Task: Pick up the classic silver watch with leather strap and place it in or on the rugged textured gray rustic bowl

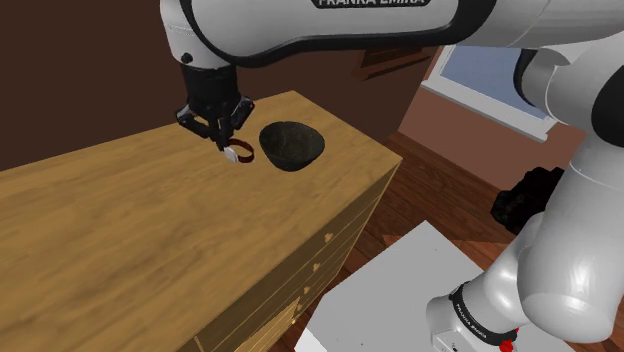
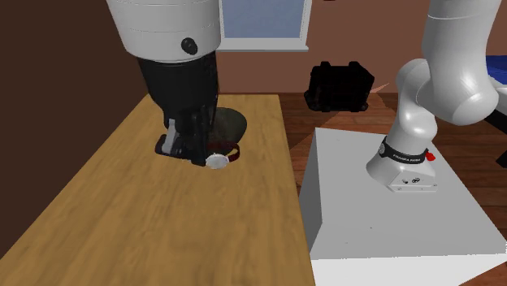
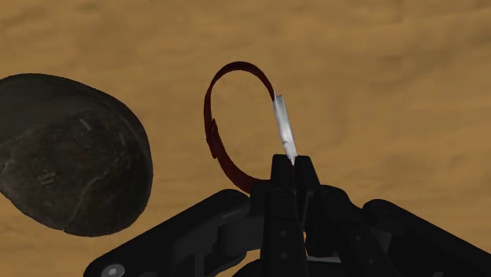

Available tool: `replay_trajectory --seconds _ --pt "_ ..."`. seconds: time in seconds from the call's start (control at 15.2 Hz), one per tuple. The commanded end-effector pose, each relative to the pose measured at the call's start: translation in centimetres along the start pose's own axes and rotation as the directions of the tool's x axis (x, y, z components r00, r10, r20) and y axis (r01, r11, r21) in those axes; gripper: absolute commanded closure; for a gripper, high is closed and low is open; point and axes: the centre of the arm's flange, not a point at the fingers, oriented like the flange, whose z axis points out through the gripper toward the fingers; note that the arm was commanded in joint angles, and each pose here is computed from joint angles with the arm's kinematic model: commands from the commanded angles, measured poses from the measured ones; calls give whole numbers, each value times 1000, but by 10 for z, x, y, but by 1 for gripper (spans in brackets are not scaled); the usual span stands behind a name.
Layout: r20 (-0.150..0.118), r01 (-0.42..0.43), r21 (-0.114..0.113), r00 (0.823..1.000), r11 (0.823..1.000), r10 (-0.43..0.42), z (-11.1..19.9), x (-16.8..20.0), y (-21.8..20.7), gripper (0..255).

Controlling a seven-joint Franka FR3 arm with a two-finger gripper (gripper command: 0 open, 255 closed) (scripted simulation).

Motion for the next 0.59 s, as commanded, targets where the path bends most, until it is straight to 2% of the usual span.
replay_trajectory --seconds 0.0,0.53 --pt "0 0 0 1000 1000 0 -1 10 22 255" --pt "0 0 0 1000 1000 0 4 60 115 255"
